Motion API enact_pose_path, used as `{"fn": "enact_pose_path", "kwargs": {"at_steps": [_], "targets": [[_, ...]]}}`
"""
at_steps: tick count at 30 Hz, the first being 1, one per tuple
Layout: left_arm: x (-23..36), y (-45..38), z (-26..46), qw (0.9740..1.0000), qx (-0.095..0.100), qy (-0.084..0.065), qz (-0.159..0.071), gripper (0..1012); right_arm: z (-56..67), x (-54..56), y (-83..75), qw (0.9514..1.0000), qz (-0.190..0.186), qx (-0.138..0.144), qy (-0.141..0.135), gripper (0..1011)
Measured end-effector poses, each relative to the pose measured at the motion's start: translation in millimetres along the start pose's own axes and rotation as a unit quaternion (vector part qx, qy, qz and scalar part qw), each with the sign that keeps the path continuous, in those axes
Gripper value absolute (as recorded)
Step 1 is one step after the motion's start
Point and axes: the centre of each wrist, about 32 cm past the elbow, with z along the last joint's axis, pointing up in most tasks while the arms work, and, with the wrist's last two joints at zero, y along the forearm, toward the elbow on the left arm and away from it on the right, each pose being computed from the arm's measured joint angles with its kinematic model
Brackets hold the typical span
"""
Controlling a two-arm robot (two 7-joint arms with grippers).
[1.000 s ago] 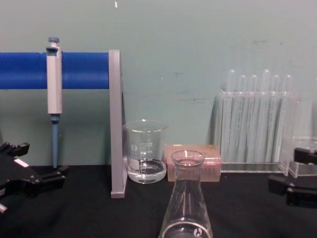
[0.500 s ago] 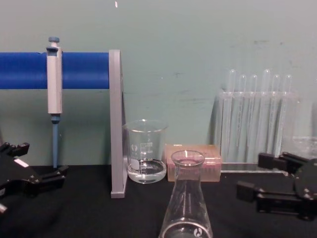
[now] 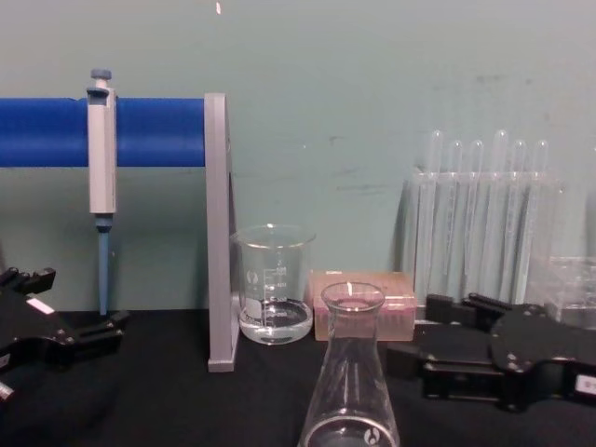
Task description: Grasp the erlenmeyer flask with one hand, shake it three times, then place it back.
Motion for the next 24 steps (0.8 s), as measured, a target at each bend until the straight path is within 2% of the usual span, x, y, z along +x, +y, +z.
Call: {"fn": "enact_pose_path", "kwargs": {"at_steps": [10,24], "targets": [[0.0,0.0,0.0,1.0,0.0,0.0,0.0,1001,-1.8,10.8,24.4,0.9997,0.02,-0.001,0.015,1000],[0.0,0.0,0.0,1.0,0.0,0.0,0.0,1001,-3.4,23.6,44.4,0.9994,0.027,-0.006,0.02,1000]]}}
